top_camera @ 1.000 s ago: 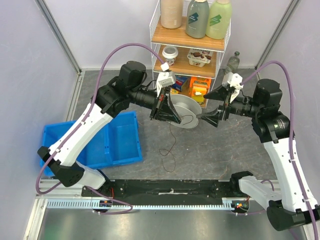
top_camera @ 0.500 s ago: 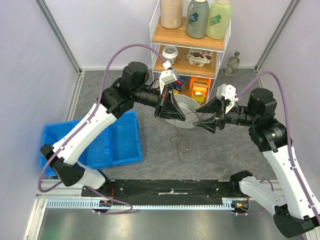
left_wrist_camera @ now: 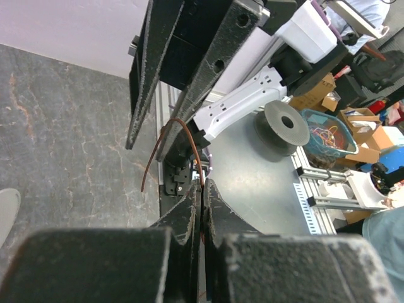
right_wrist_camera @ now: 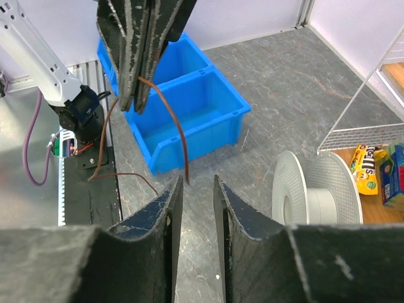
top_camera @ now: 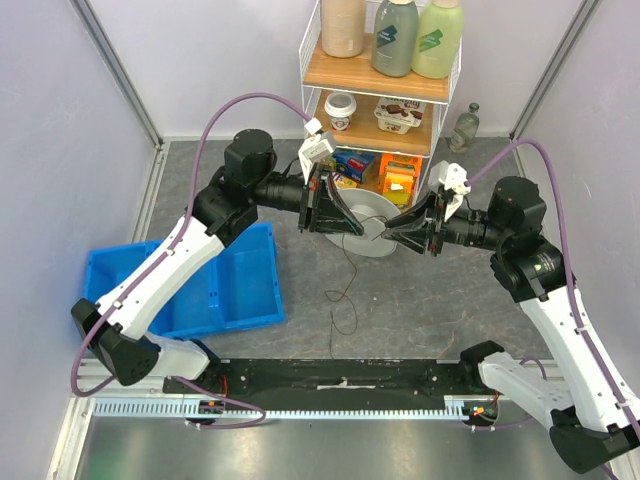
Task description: Wrap the cables
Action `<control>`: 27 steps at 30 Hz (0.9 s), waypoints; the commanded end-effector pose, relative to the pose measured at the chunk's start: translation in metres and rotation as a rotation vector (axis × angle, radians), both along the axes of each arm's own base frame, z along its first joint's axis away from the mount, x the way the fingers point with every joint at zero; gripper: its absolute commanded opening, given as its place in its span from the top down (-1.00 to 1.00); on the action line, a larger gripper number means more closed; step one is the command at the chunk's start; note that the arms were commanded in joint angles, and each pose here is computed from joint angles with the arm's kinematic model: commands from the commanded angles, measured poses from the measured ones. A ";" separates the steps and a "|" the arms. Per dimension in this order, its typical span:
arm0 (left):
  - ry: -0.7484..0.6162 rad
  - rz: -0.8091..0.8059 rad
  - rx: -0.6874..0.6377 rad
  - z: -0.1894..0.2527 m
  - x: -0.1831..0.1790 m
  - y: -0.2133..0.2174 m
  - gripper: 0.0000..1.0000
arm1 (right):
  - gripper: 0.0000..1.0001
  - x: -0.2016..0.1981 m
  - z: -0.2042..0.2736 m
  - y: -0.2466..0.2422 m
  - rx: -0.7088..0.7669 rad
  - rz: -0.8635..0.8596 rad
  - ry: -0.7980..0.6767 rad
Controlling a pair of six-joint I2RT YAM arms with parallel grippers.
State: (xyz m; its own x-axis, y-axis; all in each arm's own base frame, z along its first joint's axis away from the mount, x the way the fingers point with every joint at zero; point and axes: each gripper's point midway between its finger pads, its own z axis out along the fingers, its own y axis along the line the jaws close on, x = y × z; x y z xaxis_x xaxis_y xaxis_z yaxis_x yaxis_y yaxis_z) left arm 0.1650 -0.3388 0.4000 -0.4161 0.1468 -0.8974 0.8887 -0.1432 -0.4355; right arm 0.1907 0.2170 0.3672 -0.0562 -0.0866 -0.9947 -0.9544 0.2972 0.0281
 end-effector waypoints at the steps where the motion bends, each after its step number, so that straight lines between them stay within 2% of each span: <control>1: -0.020 -0.043 -0.080 0.023 -0.016 0.009 0.97 | 0.35 0.003 0.014 0.002 0.053 -0.018 -0.009; 2: -0.021 -0.046 -0.085 0.023 -0.018 0.010 0.97 | 0.30 0.003 0.017 0.003 0.072 -0.018 -0.001; 4: -0.035 -0.049 -0.109 0.028 -0.020 0.013 0.97 | 0.09 0.005 0.021 0.005 0.104 -0.022 0.009; 7: -0.022 -0.031 -0.148 0.033 -0.018 0.016 0.97 | 0.01 0.002 0.028 0.008 0.158 -0.003 -0.020; 12: 0.004 -0.018 -0.188 0.039 -0.014 0.019 0.96 | 0.10 -0.002 0.034 0.010 0.213 0.013 -0.032; 17: 0.033 -0.017 -0.199 0.037 -0.013 0.019 0.97 | 0.10 -0.003 0.042 0.013 0.239 0.027 -0.032; 27: 0.070 0.002 -0.216 0.040 -0.004 0.022 0.96 | 0.25 -0.005 0.033 0.019 0.220 0.038 -0.021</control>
